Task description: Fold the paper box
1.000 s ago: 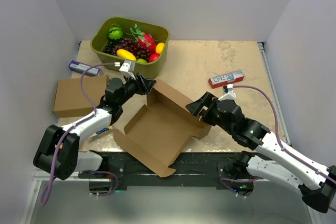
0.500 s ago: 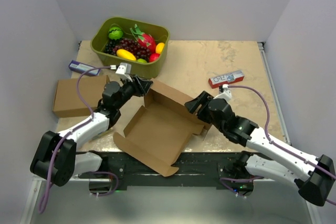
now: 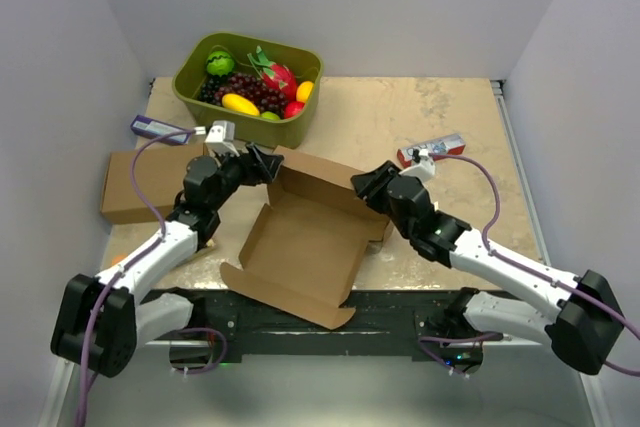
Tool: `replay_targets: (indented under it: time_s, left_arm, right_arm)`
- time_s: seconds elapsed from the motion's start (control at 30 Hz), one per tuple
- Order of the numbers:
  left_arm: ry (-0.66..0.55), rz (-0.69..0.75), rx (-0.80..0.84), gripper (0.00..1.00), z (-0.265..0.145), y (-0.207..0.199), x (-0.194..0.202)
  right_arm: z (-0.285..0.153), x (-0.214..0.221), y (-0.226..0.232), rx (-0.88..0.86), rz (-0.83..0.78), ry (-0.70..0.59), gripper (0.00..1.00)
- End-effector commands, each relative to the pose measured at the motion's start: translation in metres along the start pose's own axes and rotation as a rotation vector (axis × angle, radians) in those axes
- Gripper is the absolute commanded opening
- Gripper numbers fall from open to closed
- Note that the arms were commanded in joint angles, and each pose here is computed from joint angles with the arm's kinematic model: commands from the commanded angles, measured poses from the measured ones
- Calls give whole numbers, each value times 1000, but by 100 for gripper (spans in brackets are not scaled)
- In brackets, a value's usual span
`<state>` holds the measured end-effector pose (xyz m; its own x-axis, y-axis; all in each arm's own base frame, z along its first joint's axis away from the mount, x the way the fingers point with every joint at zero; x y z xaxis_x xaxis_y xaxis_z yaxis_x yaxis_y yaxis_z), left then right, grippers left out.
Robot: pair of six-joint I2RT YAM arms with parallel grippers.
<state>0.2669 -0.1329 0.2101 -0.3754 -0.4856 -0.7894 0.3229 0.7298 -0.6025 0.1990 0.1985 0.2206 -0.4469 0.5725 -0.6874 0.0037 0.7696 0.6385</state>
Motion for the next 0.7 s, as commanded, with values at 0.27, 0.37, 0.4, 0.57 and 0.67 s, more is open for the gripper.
replay_targets:
  time_s: [0.27, 0.37, 0.4, 0.57, 0.67]
  left_arm:
    - [-24, 71, 1, 89, -25, -17, -94]
    - [29, 75, -6, 89, -16, -12, -95]
    - [42, 62, 4, 89, -13, -9, -90]
    - [93, 13, 21, 83, 2, 7, -69]
    - [111, 10, 44, 80, 5, 11, -62]
  right_arm:
    - [31, -48, 30, -149, 9, -167, 37]
    - [39, -57, 31, -179, 22, -188, 34]
    - [44, -58, 29, -176, 18, -192, 33]
    - [53, -60, 23, -201, -3, -193, 26]
    - [56, -56, 14, -212, -3, -190, 22]
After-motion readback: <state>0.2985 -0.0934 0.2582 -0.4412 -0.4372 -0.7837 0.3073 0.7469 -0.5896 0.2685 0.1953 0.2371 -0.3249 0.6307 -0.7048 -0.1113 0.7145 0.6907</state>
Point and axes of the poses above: each gripper's point midway between its finger pads, its own z axis out along the fingers, its own y axis along the line the jaws close on, x = y × z, the point moved 9 cm from there along -z, back along the fingers, and after that the axes turned 8 degrees about -z, right-handed, at the moved point
